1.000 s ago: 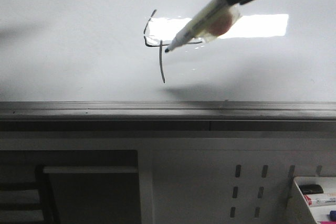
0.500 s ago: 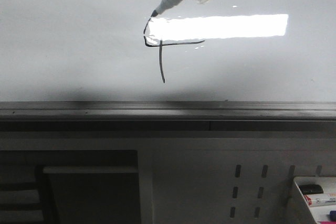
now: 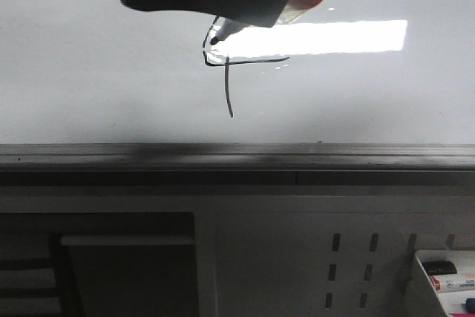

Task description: Write number 4 on whiteboard

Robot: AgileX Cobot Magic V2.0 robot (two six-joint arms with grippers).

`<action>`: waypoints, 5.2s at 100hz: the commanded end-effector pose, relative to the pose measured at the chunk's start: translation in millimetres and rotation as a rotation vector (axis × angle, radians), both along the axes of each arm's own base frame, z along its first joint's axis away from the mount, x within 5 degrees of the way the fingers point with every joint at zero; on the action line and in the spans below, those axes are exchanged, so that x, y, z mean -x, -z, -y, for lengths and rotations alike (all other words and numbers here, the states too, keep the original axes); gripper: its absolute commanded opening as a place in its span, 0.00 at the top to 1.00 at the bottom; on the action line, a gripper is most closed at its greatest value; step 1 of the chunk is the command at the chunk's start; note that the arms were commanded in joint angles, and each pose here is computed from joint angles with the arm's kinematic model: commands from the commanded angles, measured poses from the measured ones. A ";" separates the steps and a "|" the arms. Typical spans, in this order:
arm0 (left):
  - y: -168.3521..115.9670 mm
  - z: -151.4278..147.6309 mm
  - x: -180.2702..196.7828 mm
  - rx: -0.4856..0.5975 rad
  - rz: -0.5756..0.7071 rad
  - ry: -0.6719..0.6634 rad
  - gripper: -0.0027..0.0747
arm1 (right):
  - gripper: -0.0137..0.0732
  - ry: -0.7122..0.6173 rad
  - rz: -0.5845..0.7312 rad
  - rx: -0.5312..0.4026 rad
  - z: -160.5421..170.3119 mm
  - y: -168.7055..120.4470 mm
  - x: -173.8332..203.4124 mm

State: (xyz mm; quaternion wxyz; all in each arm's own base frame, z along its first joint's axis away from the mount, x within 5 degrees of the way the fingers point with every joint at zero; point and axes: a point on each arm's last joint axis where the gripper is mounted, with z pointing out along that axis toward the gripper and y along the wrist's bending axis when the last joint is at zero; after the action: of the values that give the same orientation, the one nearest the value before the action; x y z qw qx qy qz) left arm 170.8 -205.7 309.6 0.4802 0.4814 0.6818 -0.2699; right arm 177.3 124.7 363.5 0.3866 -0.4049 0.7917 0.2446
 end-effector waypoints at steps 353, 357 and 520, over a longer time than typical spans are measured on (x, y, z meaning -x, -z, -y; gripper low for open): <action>2.8 -45.3 -58.3 0.258 -0.146 -0.853 0.33 | 0.40 0.324 0.119 -0.153 58.3 -15.1 17.7; -2.1 -47.4 -55.8 0.259 -0.124 -0.844 0.33 | 0.40 0.324 0.119 -0.152 58.3 -15.0 17.7; 29.5 -190.4 123.4 0.633 0.268 -0.633 0.99 | 0.93 0.608 0.603 -0.373 97.1 92.4 137.6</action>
State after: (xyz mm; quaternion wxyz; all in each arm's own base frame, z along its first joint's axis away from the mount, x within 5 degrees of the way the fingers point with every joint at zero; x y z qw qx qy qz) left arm 47.9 -15.4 272.5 0.7413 0.1089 0.6167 -0.2414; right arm 38.9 31.0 259.7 0.6986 -0.1555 0.6849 0.1364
